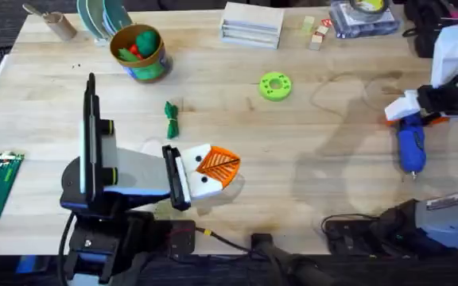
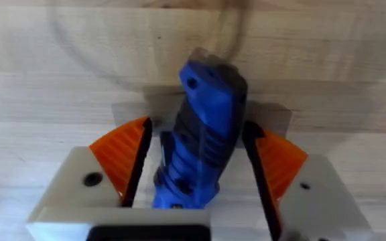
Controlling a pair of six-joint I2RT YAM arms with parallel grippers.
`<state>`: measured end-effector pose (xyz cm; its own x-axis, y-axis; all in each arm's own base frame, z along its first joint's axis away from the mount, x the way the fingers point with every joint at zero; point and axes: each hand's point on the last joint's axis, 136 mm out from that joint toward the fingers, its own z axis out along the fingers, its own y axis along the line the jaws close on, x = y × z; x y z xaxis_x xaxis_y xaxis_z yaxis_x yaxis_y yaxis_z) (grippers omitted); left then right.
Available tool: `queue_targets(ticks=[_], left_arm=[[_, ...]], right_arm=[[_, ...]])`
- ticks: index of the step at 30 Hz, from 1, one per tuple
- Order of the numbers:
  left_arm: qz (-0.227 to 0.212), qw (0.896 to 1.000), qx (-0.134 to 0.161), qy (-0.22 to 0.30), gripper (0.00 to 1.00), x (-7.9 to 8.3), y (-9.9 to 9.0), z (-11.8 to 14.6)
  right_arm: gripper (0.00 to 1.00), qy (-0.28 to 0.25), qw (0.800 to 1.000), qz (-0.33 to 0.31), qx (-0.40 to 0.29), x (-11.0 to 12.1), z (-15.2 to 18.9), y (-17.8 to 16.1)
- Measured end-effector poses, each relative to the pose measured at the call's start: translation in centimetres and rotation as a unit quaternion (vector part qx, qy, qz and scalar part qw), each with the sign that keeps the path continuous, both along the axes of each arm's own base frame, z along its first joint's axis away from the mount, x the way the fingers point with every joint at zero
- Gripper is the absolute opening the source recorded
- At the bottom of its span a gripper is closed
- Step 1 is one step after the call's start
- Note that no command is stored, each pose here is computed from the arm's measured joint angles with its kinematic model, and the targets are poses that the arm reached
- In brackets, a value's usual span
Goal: Pick up the gripper from the table and insert it into the empty holder that is missing its gripper. Then pick up a screw, insert it into the mounting hole, and use the screwdriver to tighten it. Finally, clean up the table by picking up the vegetable and placing it into the bucket.
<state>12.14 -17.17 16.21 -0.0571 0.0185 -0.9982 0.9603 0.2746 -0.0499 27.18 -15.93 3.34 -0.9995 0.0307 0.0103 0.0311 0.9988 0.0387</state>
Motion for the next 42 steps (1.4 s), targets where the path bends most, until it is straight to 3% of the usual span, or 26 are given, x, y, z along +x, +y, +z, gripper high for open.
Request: queue_targets(ticks=[21,34,42], left_arm=[[0.0,1.0,0.0,0.0,0.006,0.01,0.0,0.0],[0.0,1.0,0.0,0.0,0.006,0.01,0.0,0.0],[0.0,1.0,0.0,0.0,0.006,0.01,0.0,0.0]], right_arm=[[0.906,0.001,0.999,-0.034,-0.004,-0.19,-0.04,0.06],[0.358,0.008,0.999,-0.045,-0.018,-0.46,-0.07,-0.5],[0.125,0.009,0.999,-0.046,-0.023,-0.55,-0.14,-0.72]])
